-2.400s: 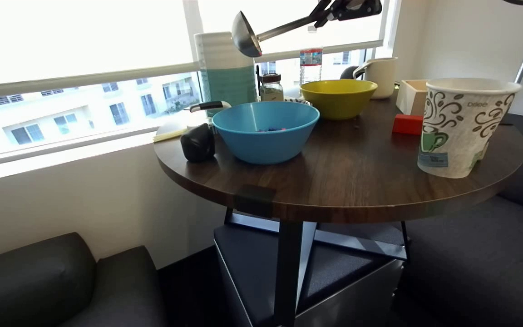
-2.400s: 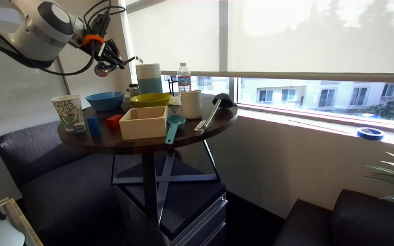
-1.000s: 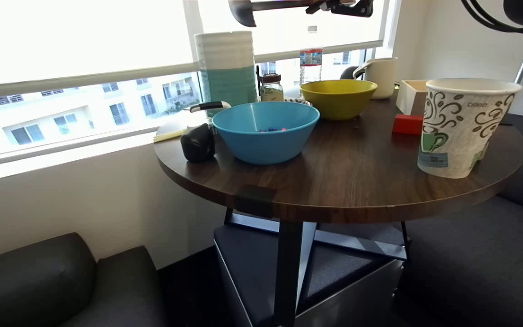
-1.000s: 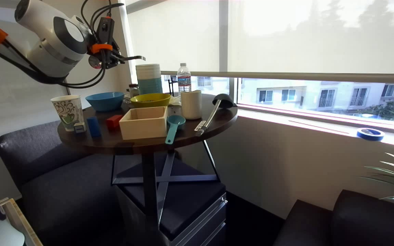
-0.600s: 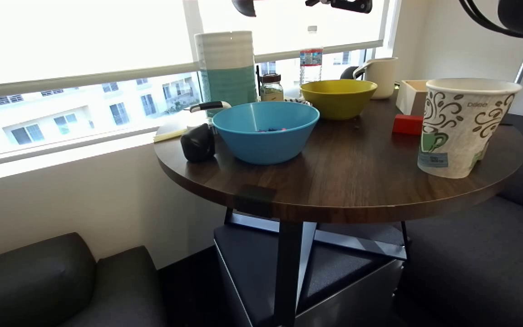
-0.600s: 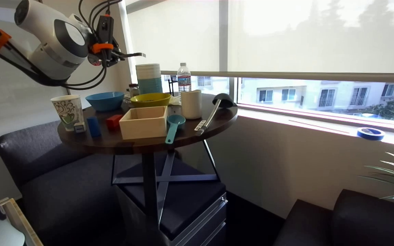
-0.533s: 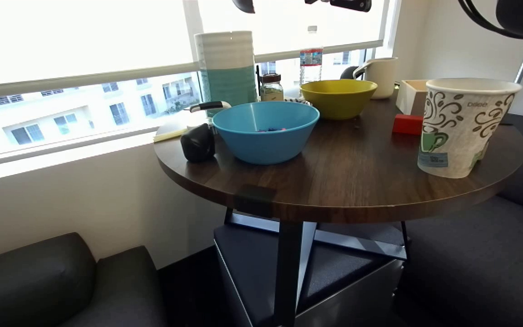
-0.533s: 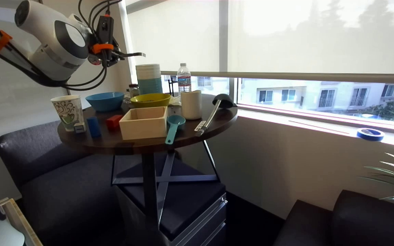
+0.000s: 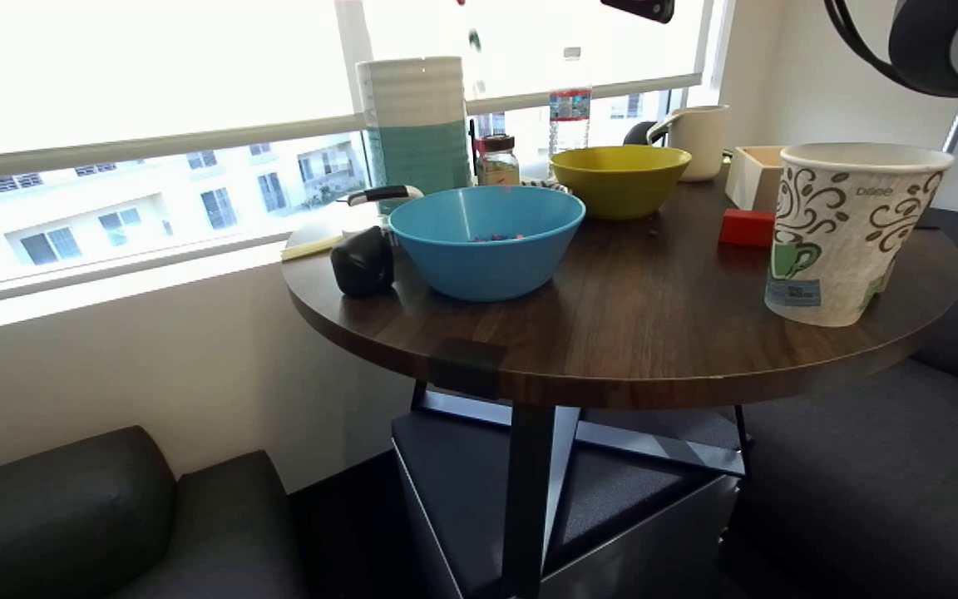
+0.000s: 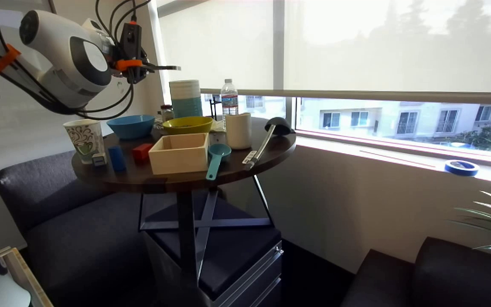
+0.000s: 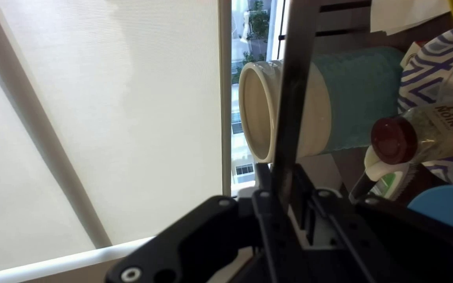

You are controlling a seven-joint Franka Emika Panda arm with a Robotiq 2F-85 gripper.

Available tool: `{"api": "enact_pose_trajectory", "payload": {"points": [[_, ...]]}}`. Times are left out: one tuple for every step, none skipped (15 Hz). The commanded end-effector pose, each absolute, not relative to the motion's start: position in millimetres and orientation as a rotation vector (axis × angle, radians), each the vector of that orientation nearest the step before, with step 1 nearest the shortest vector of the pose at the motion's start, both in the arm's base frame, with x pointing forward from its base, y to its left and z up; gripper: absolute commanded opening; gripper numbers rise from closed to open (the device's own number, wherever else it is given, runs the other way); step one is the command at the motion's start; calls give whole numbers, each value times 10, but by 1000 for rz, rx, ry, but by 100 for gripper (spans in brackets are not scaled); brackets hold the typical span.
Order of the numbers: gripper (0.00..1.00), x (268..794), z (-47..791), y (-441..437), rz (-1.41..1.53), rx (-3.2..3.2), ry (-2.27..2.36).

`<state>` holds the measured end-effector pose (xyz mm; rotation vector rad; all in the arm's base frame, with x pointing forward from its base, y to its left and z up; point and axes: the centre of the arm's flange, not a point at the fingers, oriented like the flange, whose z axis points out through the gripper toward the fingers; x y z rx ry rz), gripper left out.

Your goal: Use the ladle to move some of the yellow bowl's contents to the blue bowl

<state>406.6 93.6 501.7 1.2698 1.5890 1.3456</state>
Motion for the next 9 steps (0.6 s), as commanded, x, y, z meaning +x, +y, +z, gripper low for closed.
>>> {"api": "enact_pose_trajectory", "payload": {"points": [[4,4079,4893,969,1383,1246,1562],[4,4079,4882,965,1390,1247,1559],[4,4077,4873,960,1397,1248,1553],[4,4074,4870,956,1406,1240,1541],[4,4070,4877,954,1418,1232,1534],[4,4065,4886,952,1424,1226,1527],[4,4064,4891,948,1428,1220,1522],[4,4061,4897,945,1435,1217,1515],[4,4057,4901,943,1441,1212,1509]]}}
